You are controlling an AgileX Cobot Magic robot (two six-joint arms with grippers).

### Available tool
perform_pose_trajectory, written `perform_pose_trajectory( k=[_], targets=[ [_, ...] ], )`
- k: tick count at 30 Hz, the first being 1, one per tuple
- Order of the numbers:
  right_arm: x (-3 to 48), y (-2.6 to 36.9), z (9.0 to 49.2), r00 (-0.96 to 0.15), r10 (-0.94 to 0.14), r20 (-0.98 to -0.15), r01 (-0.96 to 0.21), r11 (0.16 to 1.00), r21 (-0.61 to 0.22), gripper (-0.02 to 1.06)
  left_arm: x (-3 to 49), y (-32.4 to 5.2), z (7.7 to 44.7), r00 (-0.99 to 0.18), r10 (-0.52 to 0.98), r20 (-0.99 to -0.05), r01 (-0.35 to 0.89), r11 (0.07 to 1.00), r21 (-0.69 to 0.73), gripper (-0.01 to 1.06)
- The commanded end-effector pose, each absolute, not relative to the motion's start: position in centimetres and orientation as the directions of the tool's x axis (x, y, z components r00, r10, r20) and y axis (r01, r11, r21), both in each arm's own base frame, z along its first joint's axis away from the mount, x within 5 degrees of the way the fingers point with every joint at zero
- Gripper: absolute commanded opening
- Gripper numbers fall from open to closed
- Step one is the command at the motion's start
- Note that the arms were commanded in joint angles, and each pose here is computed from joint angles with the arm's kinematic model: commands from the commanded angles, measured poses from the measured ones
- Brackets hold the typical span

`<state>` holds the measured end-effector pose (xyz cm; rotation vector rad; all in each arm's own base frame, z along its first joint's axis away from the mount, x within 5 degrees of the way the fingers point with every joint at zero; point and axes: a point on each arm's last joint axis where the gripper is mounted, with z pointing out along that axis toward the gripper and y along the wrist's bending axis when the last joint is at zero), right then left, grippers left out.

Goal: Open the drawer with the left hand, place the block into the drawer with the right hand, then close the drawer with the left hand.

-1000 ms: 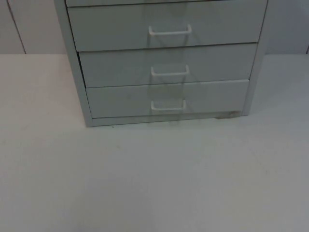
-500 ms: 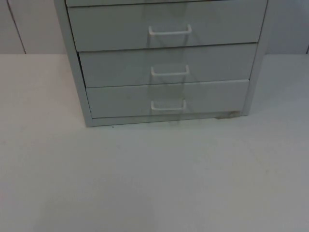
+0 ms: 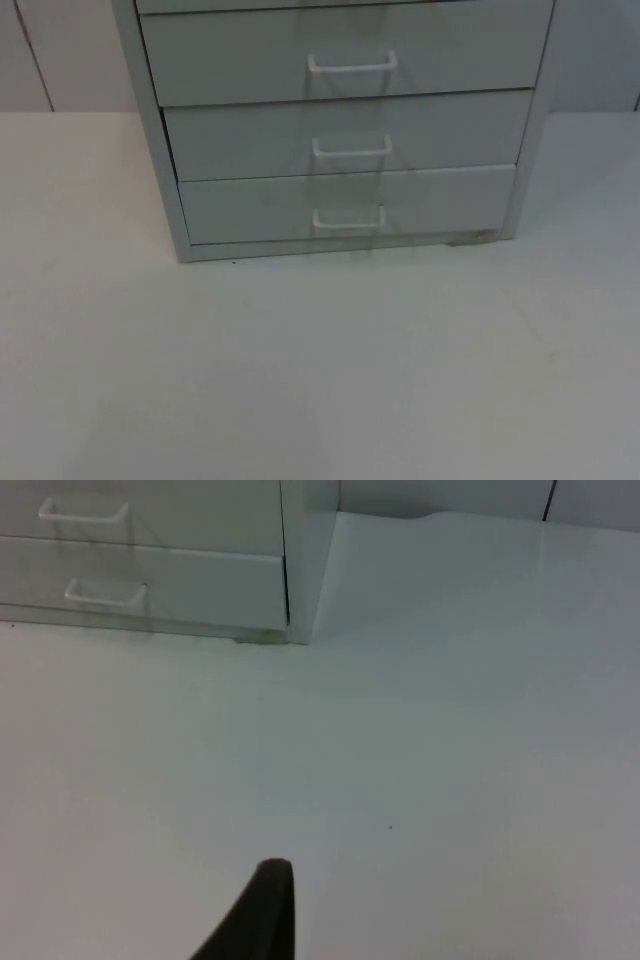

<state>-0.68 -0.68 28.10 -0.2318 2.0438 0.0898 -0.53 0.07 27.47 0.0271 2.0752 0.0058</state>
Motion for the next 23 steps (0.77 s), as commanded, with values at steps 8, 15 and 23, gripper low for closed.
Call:
perform_pose_trajectory(
  k=[8,15,23],
  targets=[
    [-0.59,-0.68,28.01,-0.44,-0.129,-0.889,-0.2,0.979,-0.044,1.05,-0.48,0.09,27.45,-0.474,0.016,-0.881,0.008,1.0,0.014,1.05],
    [-0.64,-0.64,28.01,-0.448,-0.097,-0.889,-0.128,0.991,-0.044,1.05,-0.48,0.09,27.45,-0.474,0.016,-0.881,0.008,1.0,0.014,1.05],
    [-0.72,-0.55,28.01,-0.457,-0.04,-0.889,-0.003,0.999,-0.044,1.05,-0.48,0.09,27.45,-0.474,0.016,-0.881,0.008,1.0,0.014,1.05]
  ],
)
